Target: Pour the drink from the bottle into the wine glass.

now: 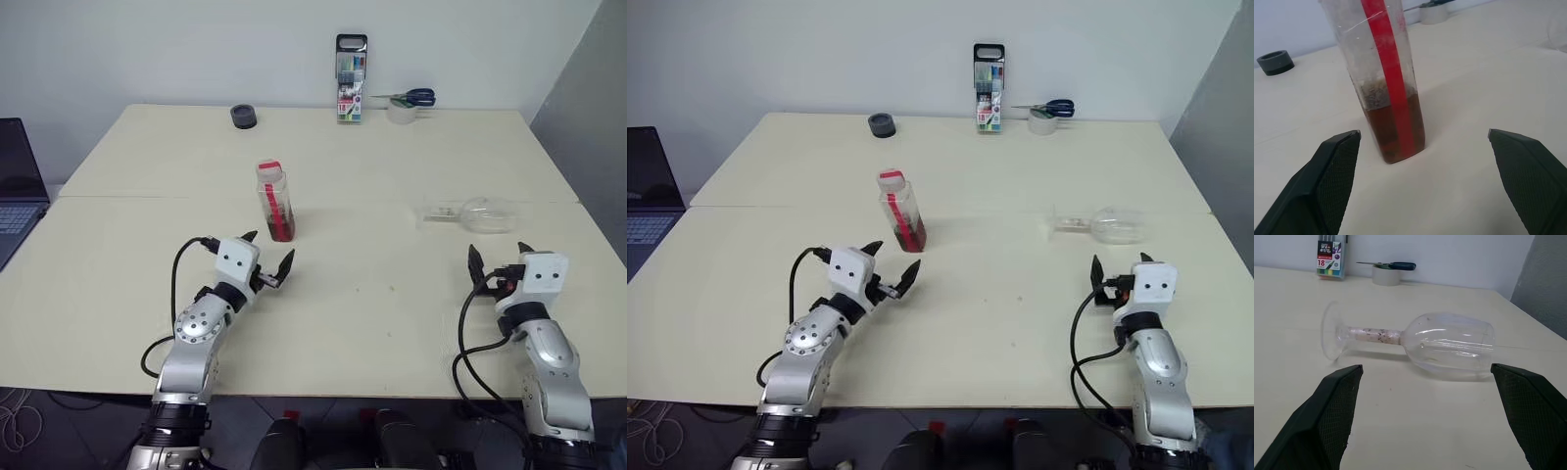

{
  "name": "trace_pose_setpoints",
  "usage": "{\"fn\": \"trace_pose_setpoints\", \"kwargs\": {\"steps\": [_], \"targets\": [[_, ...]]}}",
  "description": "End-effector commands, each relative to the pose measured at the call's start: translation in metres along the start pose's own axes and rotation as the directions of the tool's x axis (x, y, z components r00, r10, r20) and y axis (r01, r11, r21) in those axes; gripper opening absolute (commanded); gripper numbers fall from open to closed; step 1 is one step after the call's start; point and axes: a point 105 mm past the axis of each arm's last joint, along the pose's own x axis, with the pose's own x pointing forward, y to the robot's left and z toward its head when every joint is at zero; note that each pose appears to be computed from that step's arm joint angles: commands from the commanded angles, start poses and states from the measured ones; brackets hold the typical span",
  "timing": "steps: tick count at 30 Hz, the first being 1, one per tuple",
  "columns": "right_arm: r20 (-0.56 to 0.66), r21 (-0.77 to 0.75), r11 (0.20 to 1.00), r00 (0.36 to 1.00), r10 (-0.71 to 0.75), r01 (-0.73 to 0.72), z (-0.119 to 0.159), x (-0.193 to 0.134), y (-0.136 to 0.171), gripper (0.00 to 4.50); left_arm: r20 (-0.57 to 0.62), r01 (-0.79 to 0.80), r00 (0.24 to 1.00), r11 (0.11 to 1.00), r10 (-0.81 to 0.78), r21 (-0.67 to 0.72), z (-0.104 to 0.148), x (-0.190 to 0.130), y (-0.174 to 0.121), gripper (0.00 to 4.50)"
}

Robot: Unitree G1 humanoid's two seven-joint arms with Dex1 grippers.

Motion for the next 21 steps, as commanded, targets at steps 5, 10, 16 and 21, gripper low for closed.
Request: {"fn": "trace_pose_setpoints", "kwargs": {"steps": [5,10,16,21], "targets": [[0.046,-0.018,1.0,0.999,-0.015,0.016,0.0114,-0.0037,-0.0075,4.5,0.053,0.014,0.998,1.0,-0.015,0.016,0.0135,0.0022,-0.0022,4.46],[0.043,-0.021,1.0,0.999,-0.011,0.011,0.011,-0.0045,-0.0078,4.5,0.048,0.0,0.999,1.0,-0.001,0.011,0.0129,0.0024,-0.0009,4.46],[0.048,-0.03,0.999,0.999,0.012,-0.01,0.0125,-0.002,-0.0039,4.5,0.062,-0.003,0.998,1.0,0.003,0.0,0.0153,0.0025,-0.001,4.46],[0.053,-0.029,0.999,0.998,0.019,-0.017,0.0132,-0.0013,-0.0016,4.5,0.08,0.009,0.997,1.0,-0.011,0.017,0.019,0.0024,-0.0007,4.46]]}}
